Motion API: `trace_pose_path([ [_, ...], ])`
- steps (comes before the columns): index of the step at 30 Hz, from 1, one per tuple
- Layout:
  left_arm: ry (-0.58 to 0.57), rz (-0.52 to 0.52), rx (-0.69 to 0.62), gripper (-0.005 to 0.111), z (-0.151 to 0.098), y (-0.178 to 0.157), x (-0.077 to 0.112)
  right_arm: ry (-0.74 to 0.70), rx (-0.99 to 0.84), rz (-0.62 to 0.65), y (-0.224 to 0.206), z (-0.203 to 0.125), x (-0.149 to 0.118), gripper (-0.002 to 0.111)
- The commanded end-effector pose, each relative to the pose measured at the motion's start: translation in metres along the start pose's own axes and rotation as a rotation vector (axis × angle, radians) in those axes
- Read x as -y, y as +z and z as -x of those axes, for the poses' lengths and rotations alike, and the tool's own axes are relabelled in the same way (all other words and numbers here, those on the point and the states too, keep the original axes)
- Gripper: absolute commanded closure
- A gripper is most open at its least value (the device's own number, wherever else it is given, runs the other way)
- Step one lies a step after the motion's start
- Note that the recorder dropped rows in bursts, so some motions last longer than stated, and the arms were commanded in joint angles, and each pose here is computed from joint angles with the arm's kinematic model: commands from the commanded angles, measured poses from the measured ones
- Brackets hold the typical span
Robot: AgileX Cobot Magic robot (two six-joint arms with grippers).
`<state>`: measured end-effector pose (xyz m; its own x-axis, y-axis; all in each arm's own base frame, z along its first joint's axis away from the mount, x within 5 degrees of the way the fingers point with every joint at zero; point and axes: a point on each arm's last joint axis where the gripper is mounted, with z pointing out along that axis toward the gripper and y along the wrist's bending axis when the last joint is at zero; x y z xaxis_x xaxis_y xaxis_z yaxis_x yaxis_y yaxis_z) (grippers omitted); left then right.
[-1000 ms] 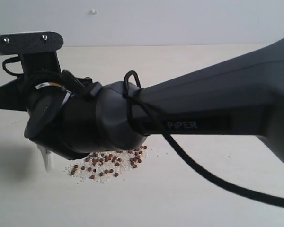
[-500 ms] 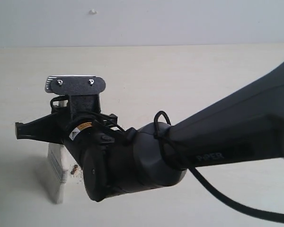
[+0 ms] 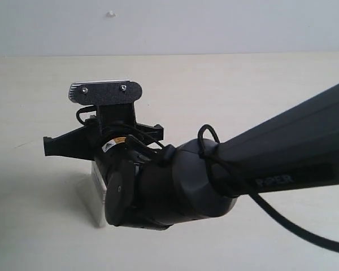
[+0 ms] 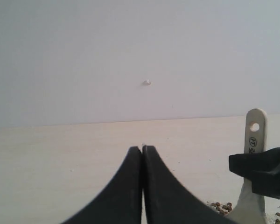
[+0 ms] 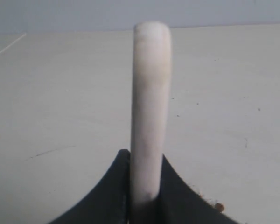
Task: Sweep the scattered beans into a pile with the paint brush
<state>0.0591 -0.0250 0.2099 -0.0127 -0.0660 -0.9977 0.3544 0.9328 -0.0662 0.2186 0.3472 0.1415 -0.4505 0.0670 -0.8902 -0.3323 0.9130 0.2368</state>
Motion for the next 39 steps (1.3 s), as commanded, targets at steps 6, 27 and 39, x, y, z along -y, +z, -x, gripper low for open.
trace_pose_path([
  [6,-0.002,-0.006,0.000,0.107,-0.001,0.000,0.000,-0.012,-0.001,-0.096,0.015,0.012,0.033,0.108],
  [27,-0.002,-0.006,0.000,0.107,-0.001,0.000,0.000,0.183,0.148,0.007,-0.010,0.071,0.024,0.108],
  [39,-0.002,-0.006,0.000,0.107,-0.001,0.000,0.000,0.367,0.236,-0.163,0.055,0.052,0.009,0.108],
])
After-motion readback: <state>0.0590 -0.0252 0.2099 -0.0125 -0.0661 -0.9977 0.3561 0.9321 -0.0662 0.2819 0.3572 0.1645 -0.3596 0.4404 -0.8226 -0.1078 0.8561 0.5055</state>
